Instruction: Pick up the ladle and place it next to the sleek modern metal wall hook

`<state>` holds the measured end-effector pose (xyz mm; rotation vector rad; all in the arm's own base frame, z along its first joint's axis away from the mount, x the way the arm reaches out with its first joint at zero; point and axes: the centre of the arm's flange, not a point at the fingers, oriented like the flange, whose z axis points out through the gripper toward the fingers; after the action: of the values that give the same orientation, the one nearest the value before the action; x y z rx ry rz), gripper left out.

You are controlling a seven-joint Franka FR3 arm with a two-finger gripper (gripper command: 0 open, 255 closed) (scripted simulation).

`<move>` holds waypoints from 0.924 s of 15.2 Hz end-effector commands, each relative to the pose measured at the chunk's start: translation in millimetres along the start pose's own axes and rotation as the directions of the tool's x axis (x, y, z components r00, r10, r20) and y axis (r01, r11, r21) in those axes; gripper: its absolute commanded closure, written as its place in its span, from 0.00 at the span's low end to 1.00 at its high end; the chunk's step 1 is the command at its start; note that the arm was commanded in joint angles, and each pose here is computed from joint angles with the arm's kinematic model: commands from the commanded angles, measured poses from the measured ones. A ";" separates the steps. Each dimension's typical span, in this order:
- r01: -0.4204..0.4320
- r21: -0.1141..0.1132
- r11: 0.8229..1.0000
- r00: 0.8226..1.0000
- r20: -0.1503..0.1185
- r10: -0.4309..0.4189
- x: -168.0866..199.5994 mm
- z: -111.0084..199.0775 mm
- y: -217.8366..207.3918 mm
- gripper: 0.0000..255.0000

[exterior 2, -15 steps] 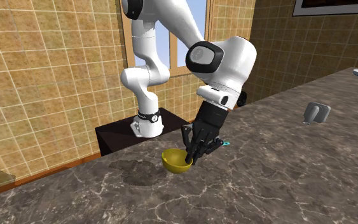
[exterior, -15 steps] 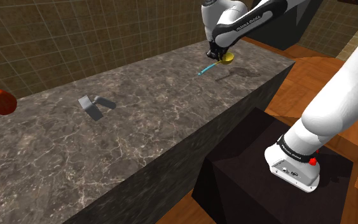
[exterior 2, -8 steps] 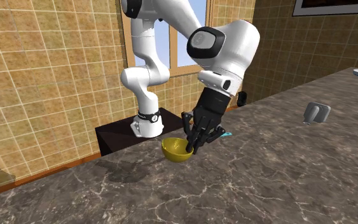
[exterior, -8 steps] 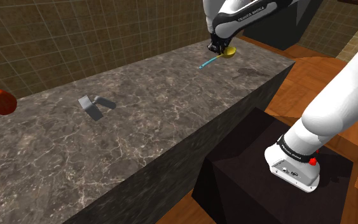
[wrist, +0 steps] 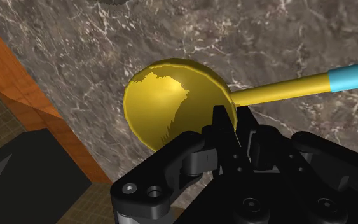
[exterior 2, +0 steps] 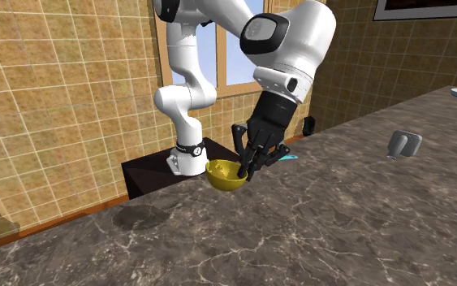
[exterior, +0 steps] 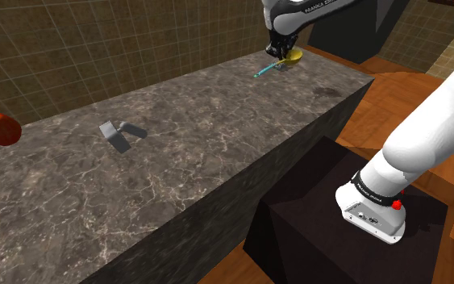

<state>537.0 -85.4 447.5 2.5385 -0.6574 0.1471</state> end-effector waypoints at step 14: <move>0.000 0.000 1.000 1.000 0.000 0.000 -30.6 -83.2 -49.6 1.00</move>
<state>537.1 -8.2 490.6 2.5396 -0.6566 0.1468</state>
